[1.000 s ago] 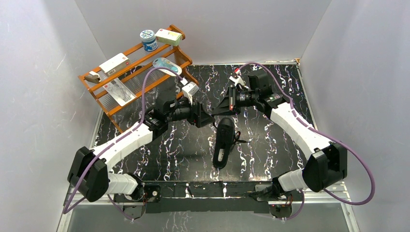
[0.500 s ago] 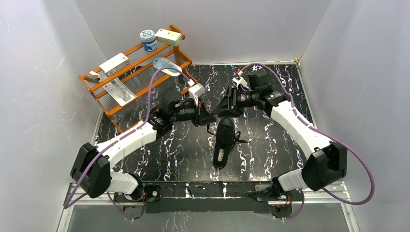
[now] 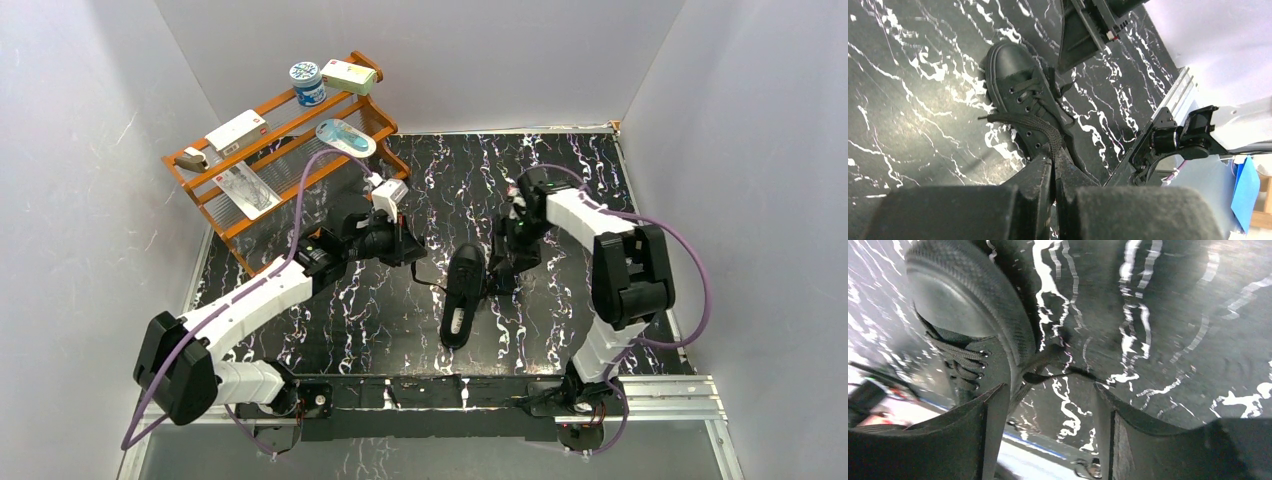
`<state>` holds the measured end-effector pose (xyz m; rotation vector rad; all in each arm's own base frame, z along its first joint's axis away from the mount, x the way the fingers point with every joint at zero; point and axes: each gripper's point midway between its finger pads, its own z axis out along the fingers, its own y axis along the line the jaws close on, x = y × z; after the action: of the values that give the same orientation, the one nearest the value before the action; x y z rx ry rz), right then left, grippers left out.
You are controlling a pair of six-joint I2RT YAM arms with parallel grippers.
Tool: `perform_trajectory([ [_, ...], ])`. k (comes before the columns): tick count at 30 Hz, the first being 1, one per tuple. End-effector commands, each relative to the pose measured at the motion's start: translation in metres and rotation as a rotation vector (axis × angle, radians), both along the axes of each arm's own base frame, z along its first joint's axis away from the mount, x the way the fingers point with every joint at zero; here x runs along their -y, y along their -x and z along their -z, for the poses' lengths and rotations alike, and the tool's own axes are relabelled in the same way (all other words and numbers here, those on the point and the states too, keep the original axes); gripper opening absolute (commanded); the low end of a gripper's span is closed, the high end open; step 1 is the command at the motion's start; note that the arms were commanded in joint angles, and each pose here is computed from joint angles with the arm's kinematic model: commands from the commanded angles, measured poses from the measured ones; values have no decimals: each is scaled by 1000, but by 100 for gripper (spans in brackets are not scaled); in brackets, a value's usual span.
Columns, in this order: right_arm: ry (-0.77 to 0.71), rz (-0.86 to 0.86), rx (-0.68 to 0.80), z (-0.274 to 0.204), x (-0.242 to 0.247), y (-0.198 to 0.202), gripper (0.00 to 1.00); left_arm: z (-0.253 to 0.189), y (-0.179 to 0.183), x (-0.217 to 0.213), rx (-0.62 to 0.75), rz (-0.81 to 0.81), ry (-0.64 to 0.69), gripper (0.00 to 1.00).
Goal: Tie the shoes
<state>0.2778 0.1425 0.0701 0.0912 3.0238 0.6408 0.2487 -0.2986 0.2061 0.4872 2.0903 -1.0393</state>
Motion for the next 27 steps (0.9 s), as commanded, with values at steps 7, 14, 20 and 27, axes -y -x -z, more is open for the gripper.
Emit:
perform_trajectory([
  [7, 198, -262, 134, 38, -19, 7, 54, 5, 3, 1, -98, -12, -19, 0],
  [14, 188, -261, 95, 48, -14, 29, 41, 3, 1, 4, -106, -9, -23, 0],
  [20, 143, -227, 93, 46, -21, 33, 9, 2, 3, 0, -122, -33, -21, 0],
  [27, 174, -201, 168, 17, -15, 23, 0, 13, 8, 1, -168, -10, -48, 0],
])
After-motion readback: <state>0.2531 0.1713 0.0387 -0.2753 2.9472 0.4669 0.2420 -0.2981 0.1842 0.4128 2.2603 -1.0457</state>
